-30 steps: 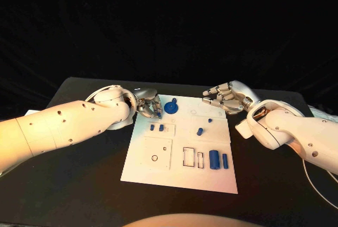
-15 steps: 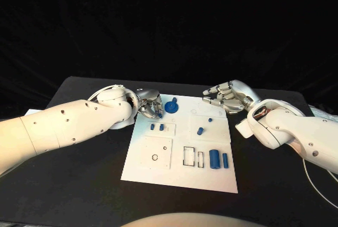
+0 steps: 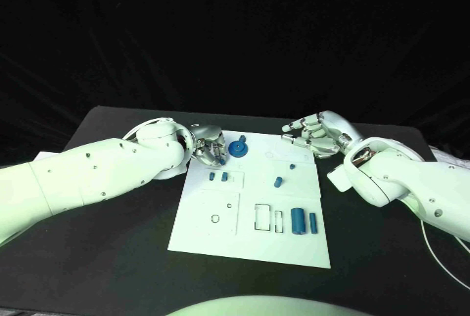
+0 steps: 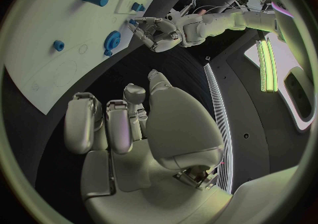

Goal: Assemble the parts on the task board

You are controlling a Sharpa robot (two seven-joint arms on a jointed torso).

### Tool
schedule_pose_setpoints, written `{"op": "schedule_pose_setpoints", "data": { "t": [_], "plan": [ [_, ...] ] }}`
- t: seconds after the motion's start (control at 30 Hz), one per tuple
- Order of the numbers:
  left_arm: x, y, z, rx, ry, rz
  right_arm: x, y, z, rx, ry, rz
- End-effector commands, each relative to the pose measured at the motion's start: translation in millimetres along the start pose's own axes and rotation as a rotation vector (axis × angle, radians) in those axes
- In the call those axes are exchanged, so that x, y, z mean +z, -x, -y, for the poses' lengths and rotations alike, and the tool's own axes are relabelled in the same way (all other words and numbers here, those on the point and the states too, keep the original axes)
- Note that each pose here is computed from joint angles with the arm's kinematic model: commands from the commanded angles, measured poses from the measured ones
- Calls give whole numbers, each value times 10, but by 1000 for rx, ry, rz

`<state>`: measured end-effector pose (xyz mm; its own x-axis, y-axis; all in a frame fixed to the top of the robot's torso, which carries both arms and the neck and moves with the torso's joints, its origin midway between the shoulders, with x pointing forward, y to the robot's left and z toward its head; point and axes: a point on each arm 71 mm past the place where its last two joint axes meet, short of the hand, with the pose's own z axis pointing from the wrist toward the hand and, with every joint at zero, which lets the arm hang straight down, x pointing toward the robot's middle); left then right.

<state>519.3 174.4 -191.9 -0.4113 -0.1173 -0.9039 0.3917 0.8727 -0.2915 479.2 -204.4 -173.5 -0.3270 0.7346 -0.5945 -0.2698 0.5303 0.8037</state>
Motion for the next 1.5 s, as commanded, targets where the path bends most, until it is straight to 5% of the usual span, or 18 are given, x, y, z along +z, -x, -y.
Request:
{"op": "schedule_pose_setpoints", "data": {
  "t": [0.03, 1.17, 1.4, 1.5],
  "plan": [
    [3, -29, 0, 18, 9, -33, -2, -12, -7, 0, 7, -10],
    [16, -59, -44, 20, 40, -38, -10, 6, 8, -9, -2, -4],
    [-11, -45, -129, 12, 62, -32, -12, 8, 75, -55, -65, -27],
    [-35, 1, -188, -26, 55, 20, -14, 6, 120, -108, -93, -61]
  ]
}}
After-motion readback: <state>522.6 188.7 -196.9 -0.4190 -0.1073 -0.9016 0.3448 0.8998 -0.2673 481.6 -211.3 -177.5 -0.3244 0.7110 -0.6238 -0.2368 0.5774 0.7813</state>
